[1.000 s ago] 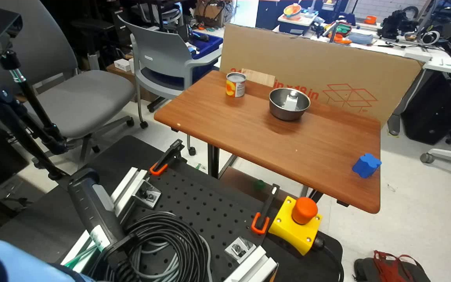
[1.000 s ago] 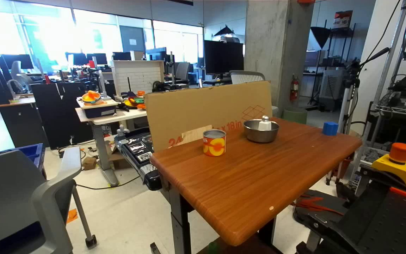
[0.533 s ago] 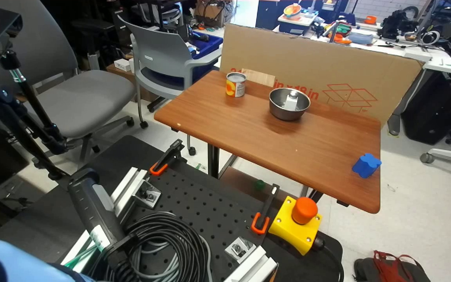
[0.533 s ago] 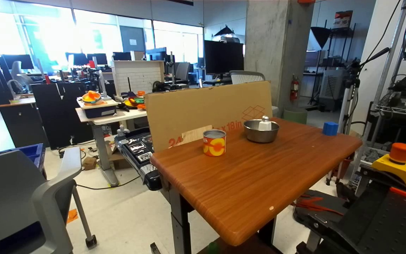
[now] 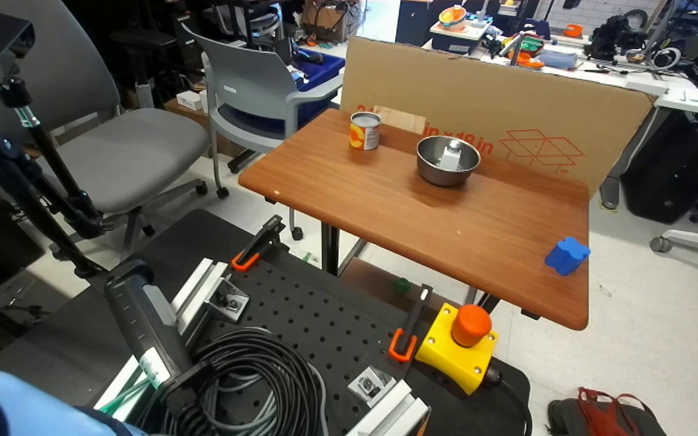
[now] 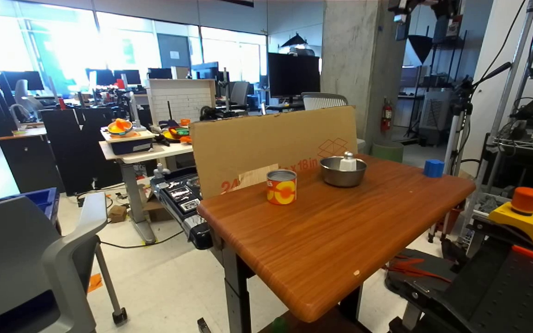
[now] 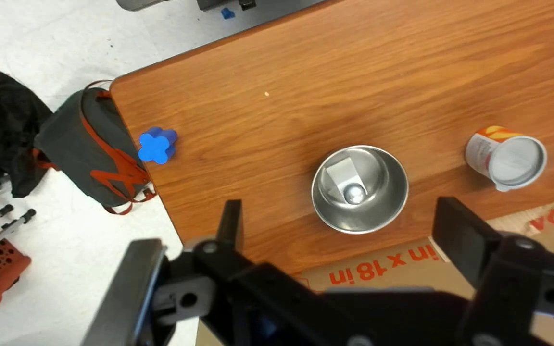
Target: Remove the bottle from the bowl and put it on the table
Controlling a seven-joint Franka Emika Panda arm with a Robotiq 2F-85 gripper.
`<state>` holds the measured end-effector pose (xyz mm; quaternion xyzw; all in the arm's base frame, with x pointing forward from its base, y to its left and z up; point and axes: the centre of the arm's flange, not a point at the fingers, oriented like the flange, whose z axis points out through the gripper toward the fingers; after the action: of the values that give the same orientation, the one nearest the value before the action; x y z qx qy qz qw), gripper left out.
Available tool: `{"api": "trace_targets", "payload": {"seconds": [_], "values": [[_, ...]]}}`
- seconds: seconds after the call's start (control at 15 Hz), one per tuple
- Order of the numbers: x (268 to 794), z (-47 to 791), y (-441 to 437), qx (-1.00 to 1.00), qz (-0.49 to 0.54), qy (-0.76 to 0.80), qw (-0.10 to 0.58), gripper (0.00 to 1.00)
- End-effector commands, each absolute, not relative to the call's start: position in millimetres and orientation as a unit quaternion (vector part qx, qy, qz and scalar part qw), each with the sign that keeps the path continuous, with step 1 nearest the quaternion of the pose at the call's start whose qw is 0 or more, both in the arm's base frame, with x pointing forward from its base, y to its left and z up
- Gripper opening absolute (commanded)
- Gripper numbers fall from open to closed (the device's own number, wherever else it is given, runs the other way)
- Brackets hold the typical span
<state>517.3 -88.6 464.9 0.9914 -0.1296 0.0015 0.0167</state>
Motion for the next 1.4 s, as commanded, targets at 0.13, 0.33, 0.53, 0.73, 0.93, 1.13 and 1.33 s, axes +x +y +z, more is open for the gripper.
{"api": "trace_targets", "payload": {"seconds": [0.13, 0.33, 0.53, 0.73, 0.93, 1.13, 1.33], "values": [[593, 408, -91, 0.990, -0.075, -0.101, 0.071, 1.00], [613, 375, -85, 0.987, -0.108, -0.076, 0.089, 1.00], [625, 350, -74, 0.985, -0.141, -0.044, 0.083, 1.00], [635, 327, -64, 0.984, -0.156, -0.015, 0.089, 1.00], [646, 306, -61, 0.981, -0.167, 0.002, 0.103, 1.00], [655, 287, -54, 0.977, -0.175, 0.015, 0.117, 1.00], [662, 270, -45, 0.977, -0.180, 0.026, 0.115, 1.00]]}}
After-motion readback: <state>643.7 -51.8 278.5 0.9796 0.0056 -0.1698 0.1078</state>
